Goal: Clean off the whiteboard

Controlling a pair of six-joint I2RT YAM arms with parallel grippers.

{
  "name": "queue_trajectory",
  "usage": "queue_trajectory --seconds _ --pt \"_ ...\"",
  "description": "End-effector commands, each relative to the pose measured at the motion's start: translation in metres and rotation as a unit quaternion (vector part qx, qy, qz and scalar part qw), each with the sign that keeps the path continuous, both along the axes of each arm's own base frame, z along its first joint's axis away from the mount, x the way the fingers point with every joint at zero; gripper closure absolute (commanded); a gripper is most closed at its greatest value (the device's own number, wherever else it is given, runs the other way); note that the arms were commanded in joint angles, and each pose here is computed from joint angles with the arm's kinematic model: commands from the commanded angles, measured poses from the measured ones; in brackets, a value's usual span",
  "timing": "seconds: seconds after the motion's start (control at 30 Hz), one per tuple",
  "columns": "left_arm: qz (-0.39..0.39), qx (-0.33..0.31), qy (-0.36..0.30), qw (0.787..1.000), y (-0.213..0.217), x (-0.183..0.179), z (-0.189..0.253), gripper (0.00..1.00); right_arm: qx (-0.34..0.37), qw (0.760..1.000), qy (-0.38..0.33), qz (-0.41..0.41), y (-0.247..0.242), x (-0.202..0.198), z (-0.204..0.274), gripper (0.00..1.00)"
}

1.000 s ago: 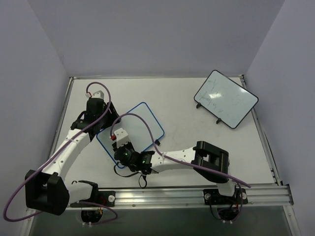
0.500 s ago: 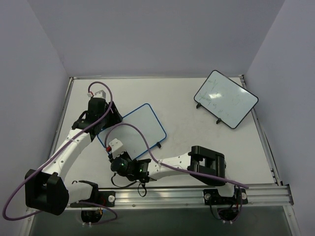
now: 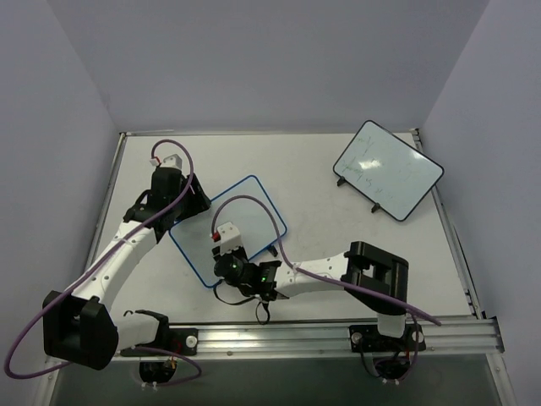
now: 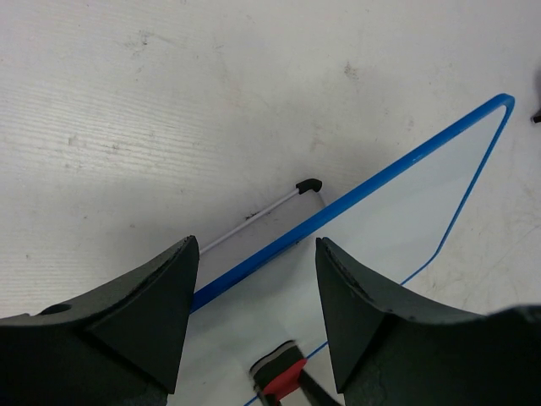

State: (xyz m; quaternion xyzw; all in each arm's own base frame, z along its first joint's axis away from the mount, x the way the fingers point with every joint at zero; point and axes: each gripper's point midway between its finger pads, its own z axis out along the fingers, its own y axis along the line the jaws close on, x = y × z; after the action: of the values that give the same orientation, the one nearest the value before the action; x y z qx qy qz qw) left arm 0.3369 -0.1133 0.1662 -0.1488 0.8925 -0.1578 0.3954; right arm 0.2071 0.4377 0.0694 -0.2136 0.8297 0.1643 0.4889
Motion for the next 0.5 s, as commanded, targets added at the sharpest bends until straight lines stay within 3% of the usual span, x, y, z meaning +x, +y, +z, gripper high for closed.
queue_trajectory --seconds 0.0,0.27,0.47 --pt "-0.014 -0.013 0.008 1.000 -0.010 -0.006 0.008 0.34 -0.034 0.995 -0.015 -0.089 -0.054 0.038 -0.007 1.00" --pt "-0.015 -0.012 0.009 1.000 -0.011 -0.006 0.008 0.34 -0.041 0.991 -0.025 -0.122 -0.076 0.048 -0.007 1.00" --pt "-0.016 -0.012 0.011 1.000 -0.012 -0.006 0.007 0.34 -0.026 0.994 -0.021 -0.102 -0.057 0.043 -0.008 1.00"
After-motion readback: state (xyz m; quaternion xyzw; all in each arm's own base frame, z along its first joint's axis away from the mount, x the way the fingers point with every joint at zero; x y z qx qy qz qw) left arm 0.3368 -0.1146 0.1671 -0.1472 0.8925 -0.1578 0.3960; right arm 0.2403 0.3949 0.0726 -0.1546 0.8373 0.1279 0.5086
